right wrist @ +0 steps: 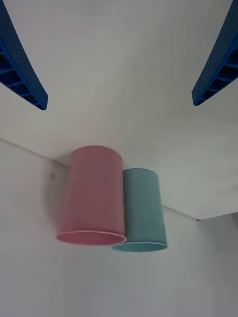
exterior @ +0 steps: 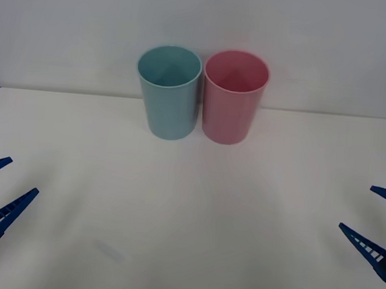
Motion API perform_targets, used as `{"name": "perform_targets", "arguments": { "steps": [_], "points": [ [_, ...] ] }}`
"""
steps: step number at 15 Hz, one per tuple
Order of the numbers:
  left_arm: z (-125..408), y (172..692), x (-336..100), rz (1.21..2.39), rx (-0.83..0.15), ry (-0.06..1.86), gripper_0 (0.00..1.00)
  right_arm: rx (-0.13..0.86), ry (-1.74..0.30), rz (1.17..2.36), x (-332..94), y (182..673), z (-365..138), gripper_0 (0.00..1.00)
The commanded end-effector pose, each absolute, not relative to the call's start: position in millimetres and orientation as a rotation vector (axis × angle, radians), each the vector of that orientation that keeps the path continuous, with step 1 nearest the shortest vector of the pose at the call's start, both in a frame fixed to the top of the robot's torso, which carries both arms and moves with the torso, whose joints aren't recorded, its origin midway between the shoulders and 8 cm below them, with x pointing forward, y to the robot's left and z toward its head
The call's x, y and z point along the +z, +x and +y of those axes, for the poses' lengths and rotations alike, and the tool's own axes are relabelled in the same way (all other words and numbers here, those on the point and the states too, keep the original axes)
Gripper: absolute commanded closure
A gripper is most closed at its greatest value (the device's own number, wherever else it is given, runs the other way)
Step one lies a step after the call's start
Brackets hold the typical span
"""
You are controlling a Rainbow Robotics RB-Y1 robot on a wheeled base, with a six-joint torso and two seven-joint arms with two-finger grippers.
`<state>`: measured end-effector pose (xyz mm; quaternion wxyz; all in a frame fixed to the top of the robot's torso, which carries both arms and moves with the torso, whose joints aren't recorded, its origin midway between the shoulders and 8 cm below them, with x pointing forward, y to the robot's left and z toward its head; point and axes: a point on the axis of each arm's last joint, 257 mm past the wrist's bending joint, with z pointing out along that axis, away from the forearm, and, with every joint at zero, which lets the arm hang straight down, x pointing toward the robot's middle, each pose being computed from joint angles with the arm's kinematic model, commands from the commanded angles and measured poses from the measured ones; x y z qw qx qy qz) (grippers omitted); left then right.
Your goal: Grasp the object on the table and drop it into the matching bin: aluminum can to the light blue bin, PET bottle to the pink bin.
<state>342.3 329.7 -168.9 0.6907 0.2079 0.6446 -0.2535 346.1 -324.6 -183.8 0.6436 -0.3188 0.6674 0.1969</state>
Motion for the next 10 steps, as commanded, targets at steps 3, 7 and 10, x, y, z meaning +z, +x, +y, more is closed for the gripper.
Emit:
{"name": "perform_targets", "arguments": {
  "steps": [3, 7, 10],
  "points": [
    [329.7, 342.3, -168.9, 1.441, -0.567, 0.465, 0.0, 0.448, -0.678, 1.542, -186.3, 335.9, -337.0, 0.0],
    [329.7, 342.3, -168.9, 1.441, -0.567, 0.465, 0.0, 0.474, -0.665, 1.546, -191.4, 336.3, -328.9, 0.0],
    [329.7, 342.3, -168.9, 1.441, -0.567, 0.465, 0.0, 0.474, -0.665, 1.546, -191.4, 336.3, -328.9, 0.0]
  ]
}}
